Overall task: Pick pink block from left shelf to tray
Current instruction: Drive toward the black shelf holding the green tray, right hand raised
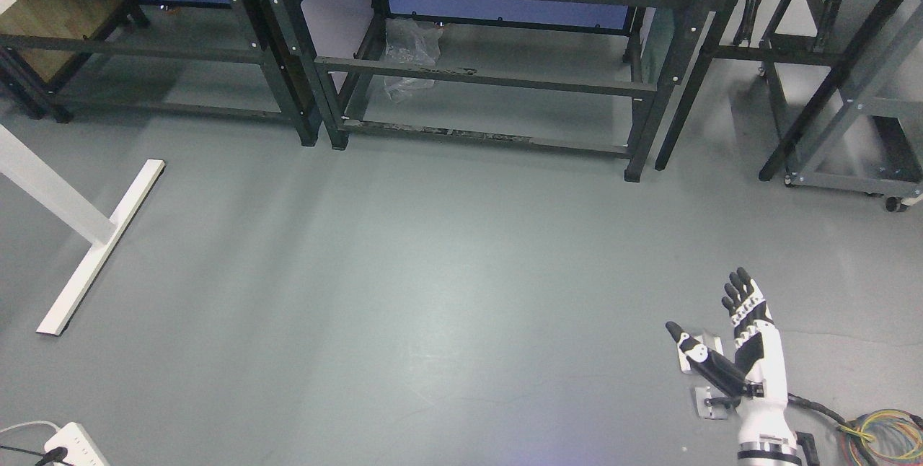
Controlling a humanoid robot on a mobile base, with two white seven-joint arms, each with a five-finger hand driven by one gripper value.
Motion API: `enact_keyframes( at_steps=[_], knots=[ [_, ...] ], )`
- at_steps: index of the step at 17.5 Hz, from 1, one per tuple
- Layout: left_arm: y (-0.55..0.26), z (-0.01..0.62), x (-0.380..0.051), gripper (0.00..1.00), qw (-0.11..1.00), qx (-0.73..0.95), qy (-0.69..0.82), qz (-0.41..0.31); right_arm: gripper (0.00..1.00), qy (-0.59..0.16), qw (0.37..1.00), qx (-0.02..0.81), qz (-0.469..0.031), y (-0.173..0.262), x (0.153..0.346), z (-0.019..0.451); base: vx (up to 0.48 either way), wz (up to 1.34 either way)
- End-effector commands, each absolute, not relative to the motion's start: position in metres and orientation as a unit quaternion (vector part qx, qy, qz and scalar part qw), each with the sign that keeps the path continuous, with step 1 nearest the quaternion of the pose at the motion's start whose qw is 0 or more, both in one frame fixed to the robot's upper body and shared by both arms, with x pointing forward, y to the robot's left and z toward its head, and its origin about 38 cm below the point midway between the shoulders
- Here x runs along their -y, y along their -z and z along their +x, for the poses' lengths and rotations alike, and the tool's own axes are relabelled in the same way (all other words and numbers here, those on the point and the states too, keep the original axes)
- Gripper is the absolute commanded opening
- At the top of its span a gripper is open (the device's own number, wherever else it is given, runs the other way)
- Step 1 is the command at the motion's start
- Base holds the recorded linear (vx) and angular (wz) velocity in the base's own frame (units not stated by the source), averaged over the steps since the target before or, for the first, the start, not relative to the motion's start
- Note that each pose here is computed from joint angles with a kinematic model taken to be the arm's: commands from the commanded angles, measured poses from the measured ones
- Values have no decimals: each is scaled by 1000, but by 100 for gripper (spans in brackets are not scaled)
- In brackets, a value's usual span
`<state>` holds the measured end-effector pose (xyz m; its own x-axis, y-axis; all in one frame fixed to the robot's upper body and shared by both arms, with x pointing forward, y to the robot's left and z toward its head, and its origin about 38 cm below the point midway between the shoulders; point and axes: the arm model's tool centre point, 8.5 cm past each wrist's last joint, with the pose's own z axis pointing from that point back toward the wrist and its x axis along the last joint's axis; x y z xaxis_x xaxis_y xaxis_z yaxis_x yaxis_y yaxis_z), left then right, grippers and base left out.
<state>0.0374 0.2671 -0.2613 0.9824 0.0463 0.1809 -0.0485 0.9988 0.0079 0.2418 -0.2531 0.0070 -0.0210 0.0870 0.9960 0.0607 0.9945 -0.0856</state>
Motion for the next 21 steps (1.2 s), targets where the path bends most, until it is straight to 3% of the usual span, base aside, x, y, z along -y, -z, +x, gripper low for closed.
enact_keyframes(
  at_steps=[1,21],
  knots=[
    [261,31,-278,100,996,87,-23,15,100,-27,698,714,-53,-7,256,241,0,0],
    [261,31,-278,100,996,87,-23,15,100,-28,695,716,-54,-9,257,244,0,0]
  ],
)
